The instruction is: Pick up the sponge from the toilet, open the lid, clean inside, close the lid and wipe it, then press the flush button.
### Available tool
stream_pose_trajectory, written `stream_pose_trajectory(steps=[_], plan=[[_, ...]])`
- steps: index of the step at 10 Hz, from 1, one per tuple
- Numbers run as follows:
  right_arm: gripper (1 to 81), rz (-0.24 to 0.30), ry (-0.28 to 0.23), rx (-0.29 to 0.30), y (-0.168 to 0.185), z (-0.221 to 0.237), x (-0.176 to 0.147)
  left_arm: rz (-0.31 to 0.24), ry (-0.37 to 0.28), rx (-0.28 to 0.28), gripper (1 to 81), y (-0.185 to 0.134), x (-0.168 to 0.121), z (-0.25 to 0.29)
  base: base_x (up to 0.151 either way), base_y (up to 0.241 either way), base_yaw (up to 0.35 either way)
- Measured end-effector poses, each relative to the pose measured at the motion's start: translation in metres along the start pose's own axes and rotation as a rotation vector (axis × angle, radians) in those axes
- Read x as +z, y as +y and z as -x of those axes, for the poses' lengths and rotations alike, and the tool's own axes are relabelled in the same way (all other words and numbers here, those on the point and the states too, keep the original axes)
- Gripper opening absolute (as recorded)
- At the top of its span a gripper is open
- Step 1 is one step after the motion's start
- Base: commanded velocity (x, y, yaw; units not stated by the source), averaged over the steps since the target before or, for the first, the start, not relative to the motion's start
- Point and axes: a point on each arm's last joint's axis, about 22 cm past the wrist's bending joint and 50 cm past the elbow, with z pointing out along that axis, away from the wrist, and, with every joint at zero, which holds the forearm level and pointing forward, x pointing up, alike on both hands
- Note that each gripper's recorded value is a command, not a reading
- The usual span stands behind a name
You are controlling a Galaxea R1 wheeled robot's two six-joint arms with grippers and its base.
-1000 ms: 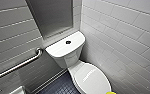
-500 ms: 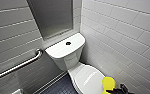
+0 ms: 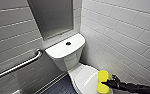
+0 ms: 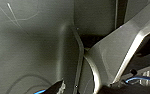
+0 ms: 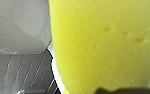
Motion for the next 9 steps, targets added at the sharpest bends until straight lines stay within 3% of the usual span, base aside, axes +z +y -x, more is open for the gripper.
stream_pose_trajectory(steps=[3, 6, 9], plan=[[1.0, 0.043, 0.03, 0.037, 0.014, -0.023, 0.002, 0.01, -0.013, 0.019, 81.1, 0.01, 0.005, -0.003, 0.0, 0.0, 0.0], [1.0, 0.022, 0.026, 0.059, -0.007, -0.026, 0.042, 0.016, -0.015, 0.019, 81.1, 0.014, 0.007, -0.001, 0.0, 0.0, 0.0], [1.0, 0.042, 0.066, 0.055, -0.014, -0.055, 0.068, 0.007, -0.021, 0.009, 81.1, 0.008, 0.005, 0.005, 0.0, 0.0, 0.0]])
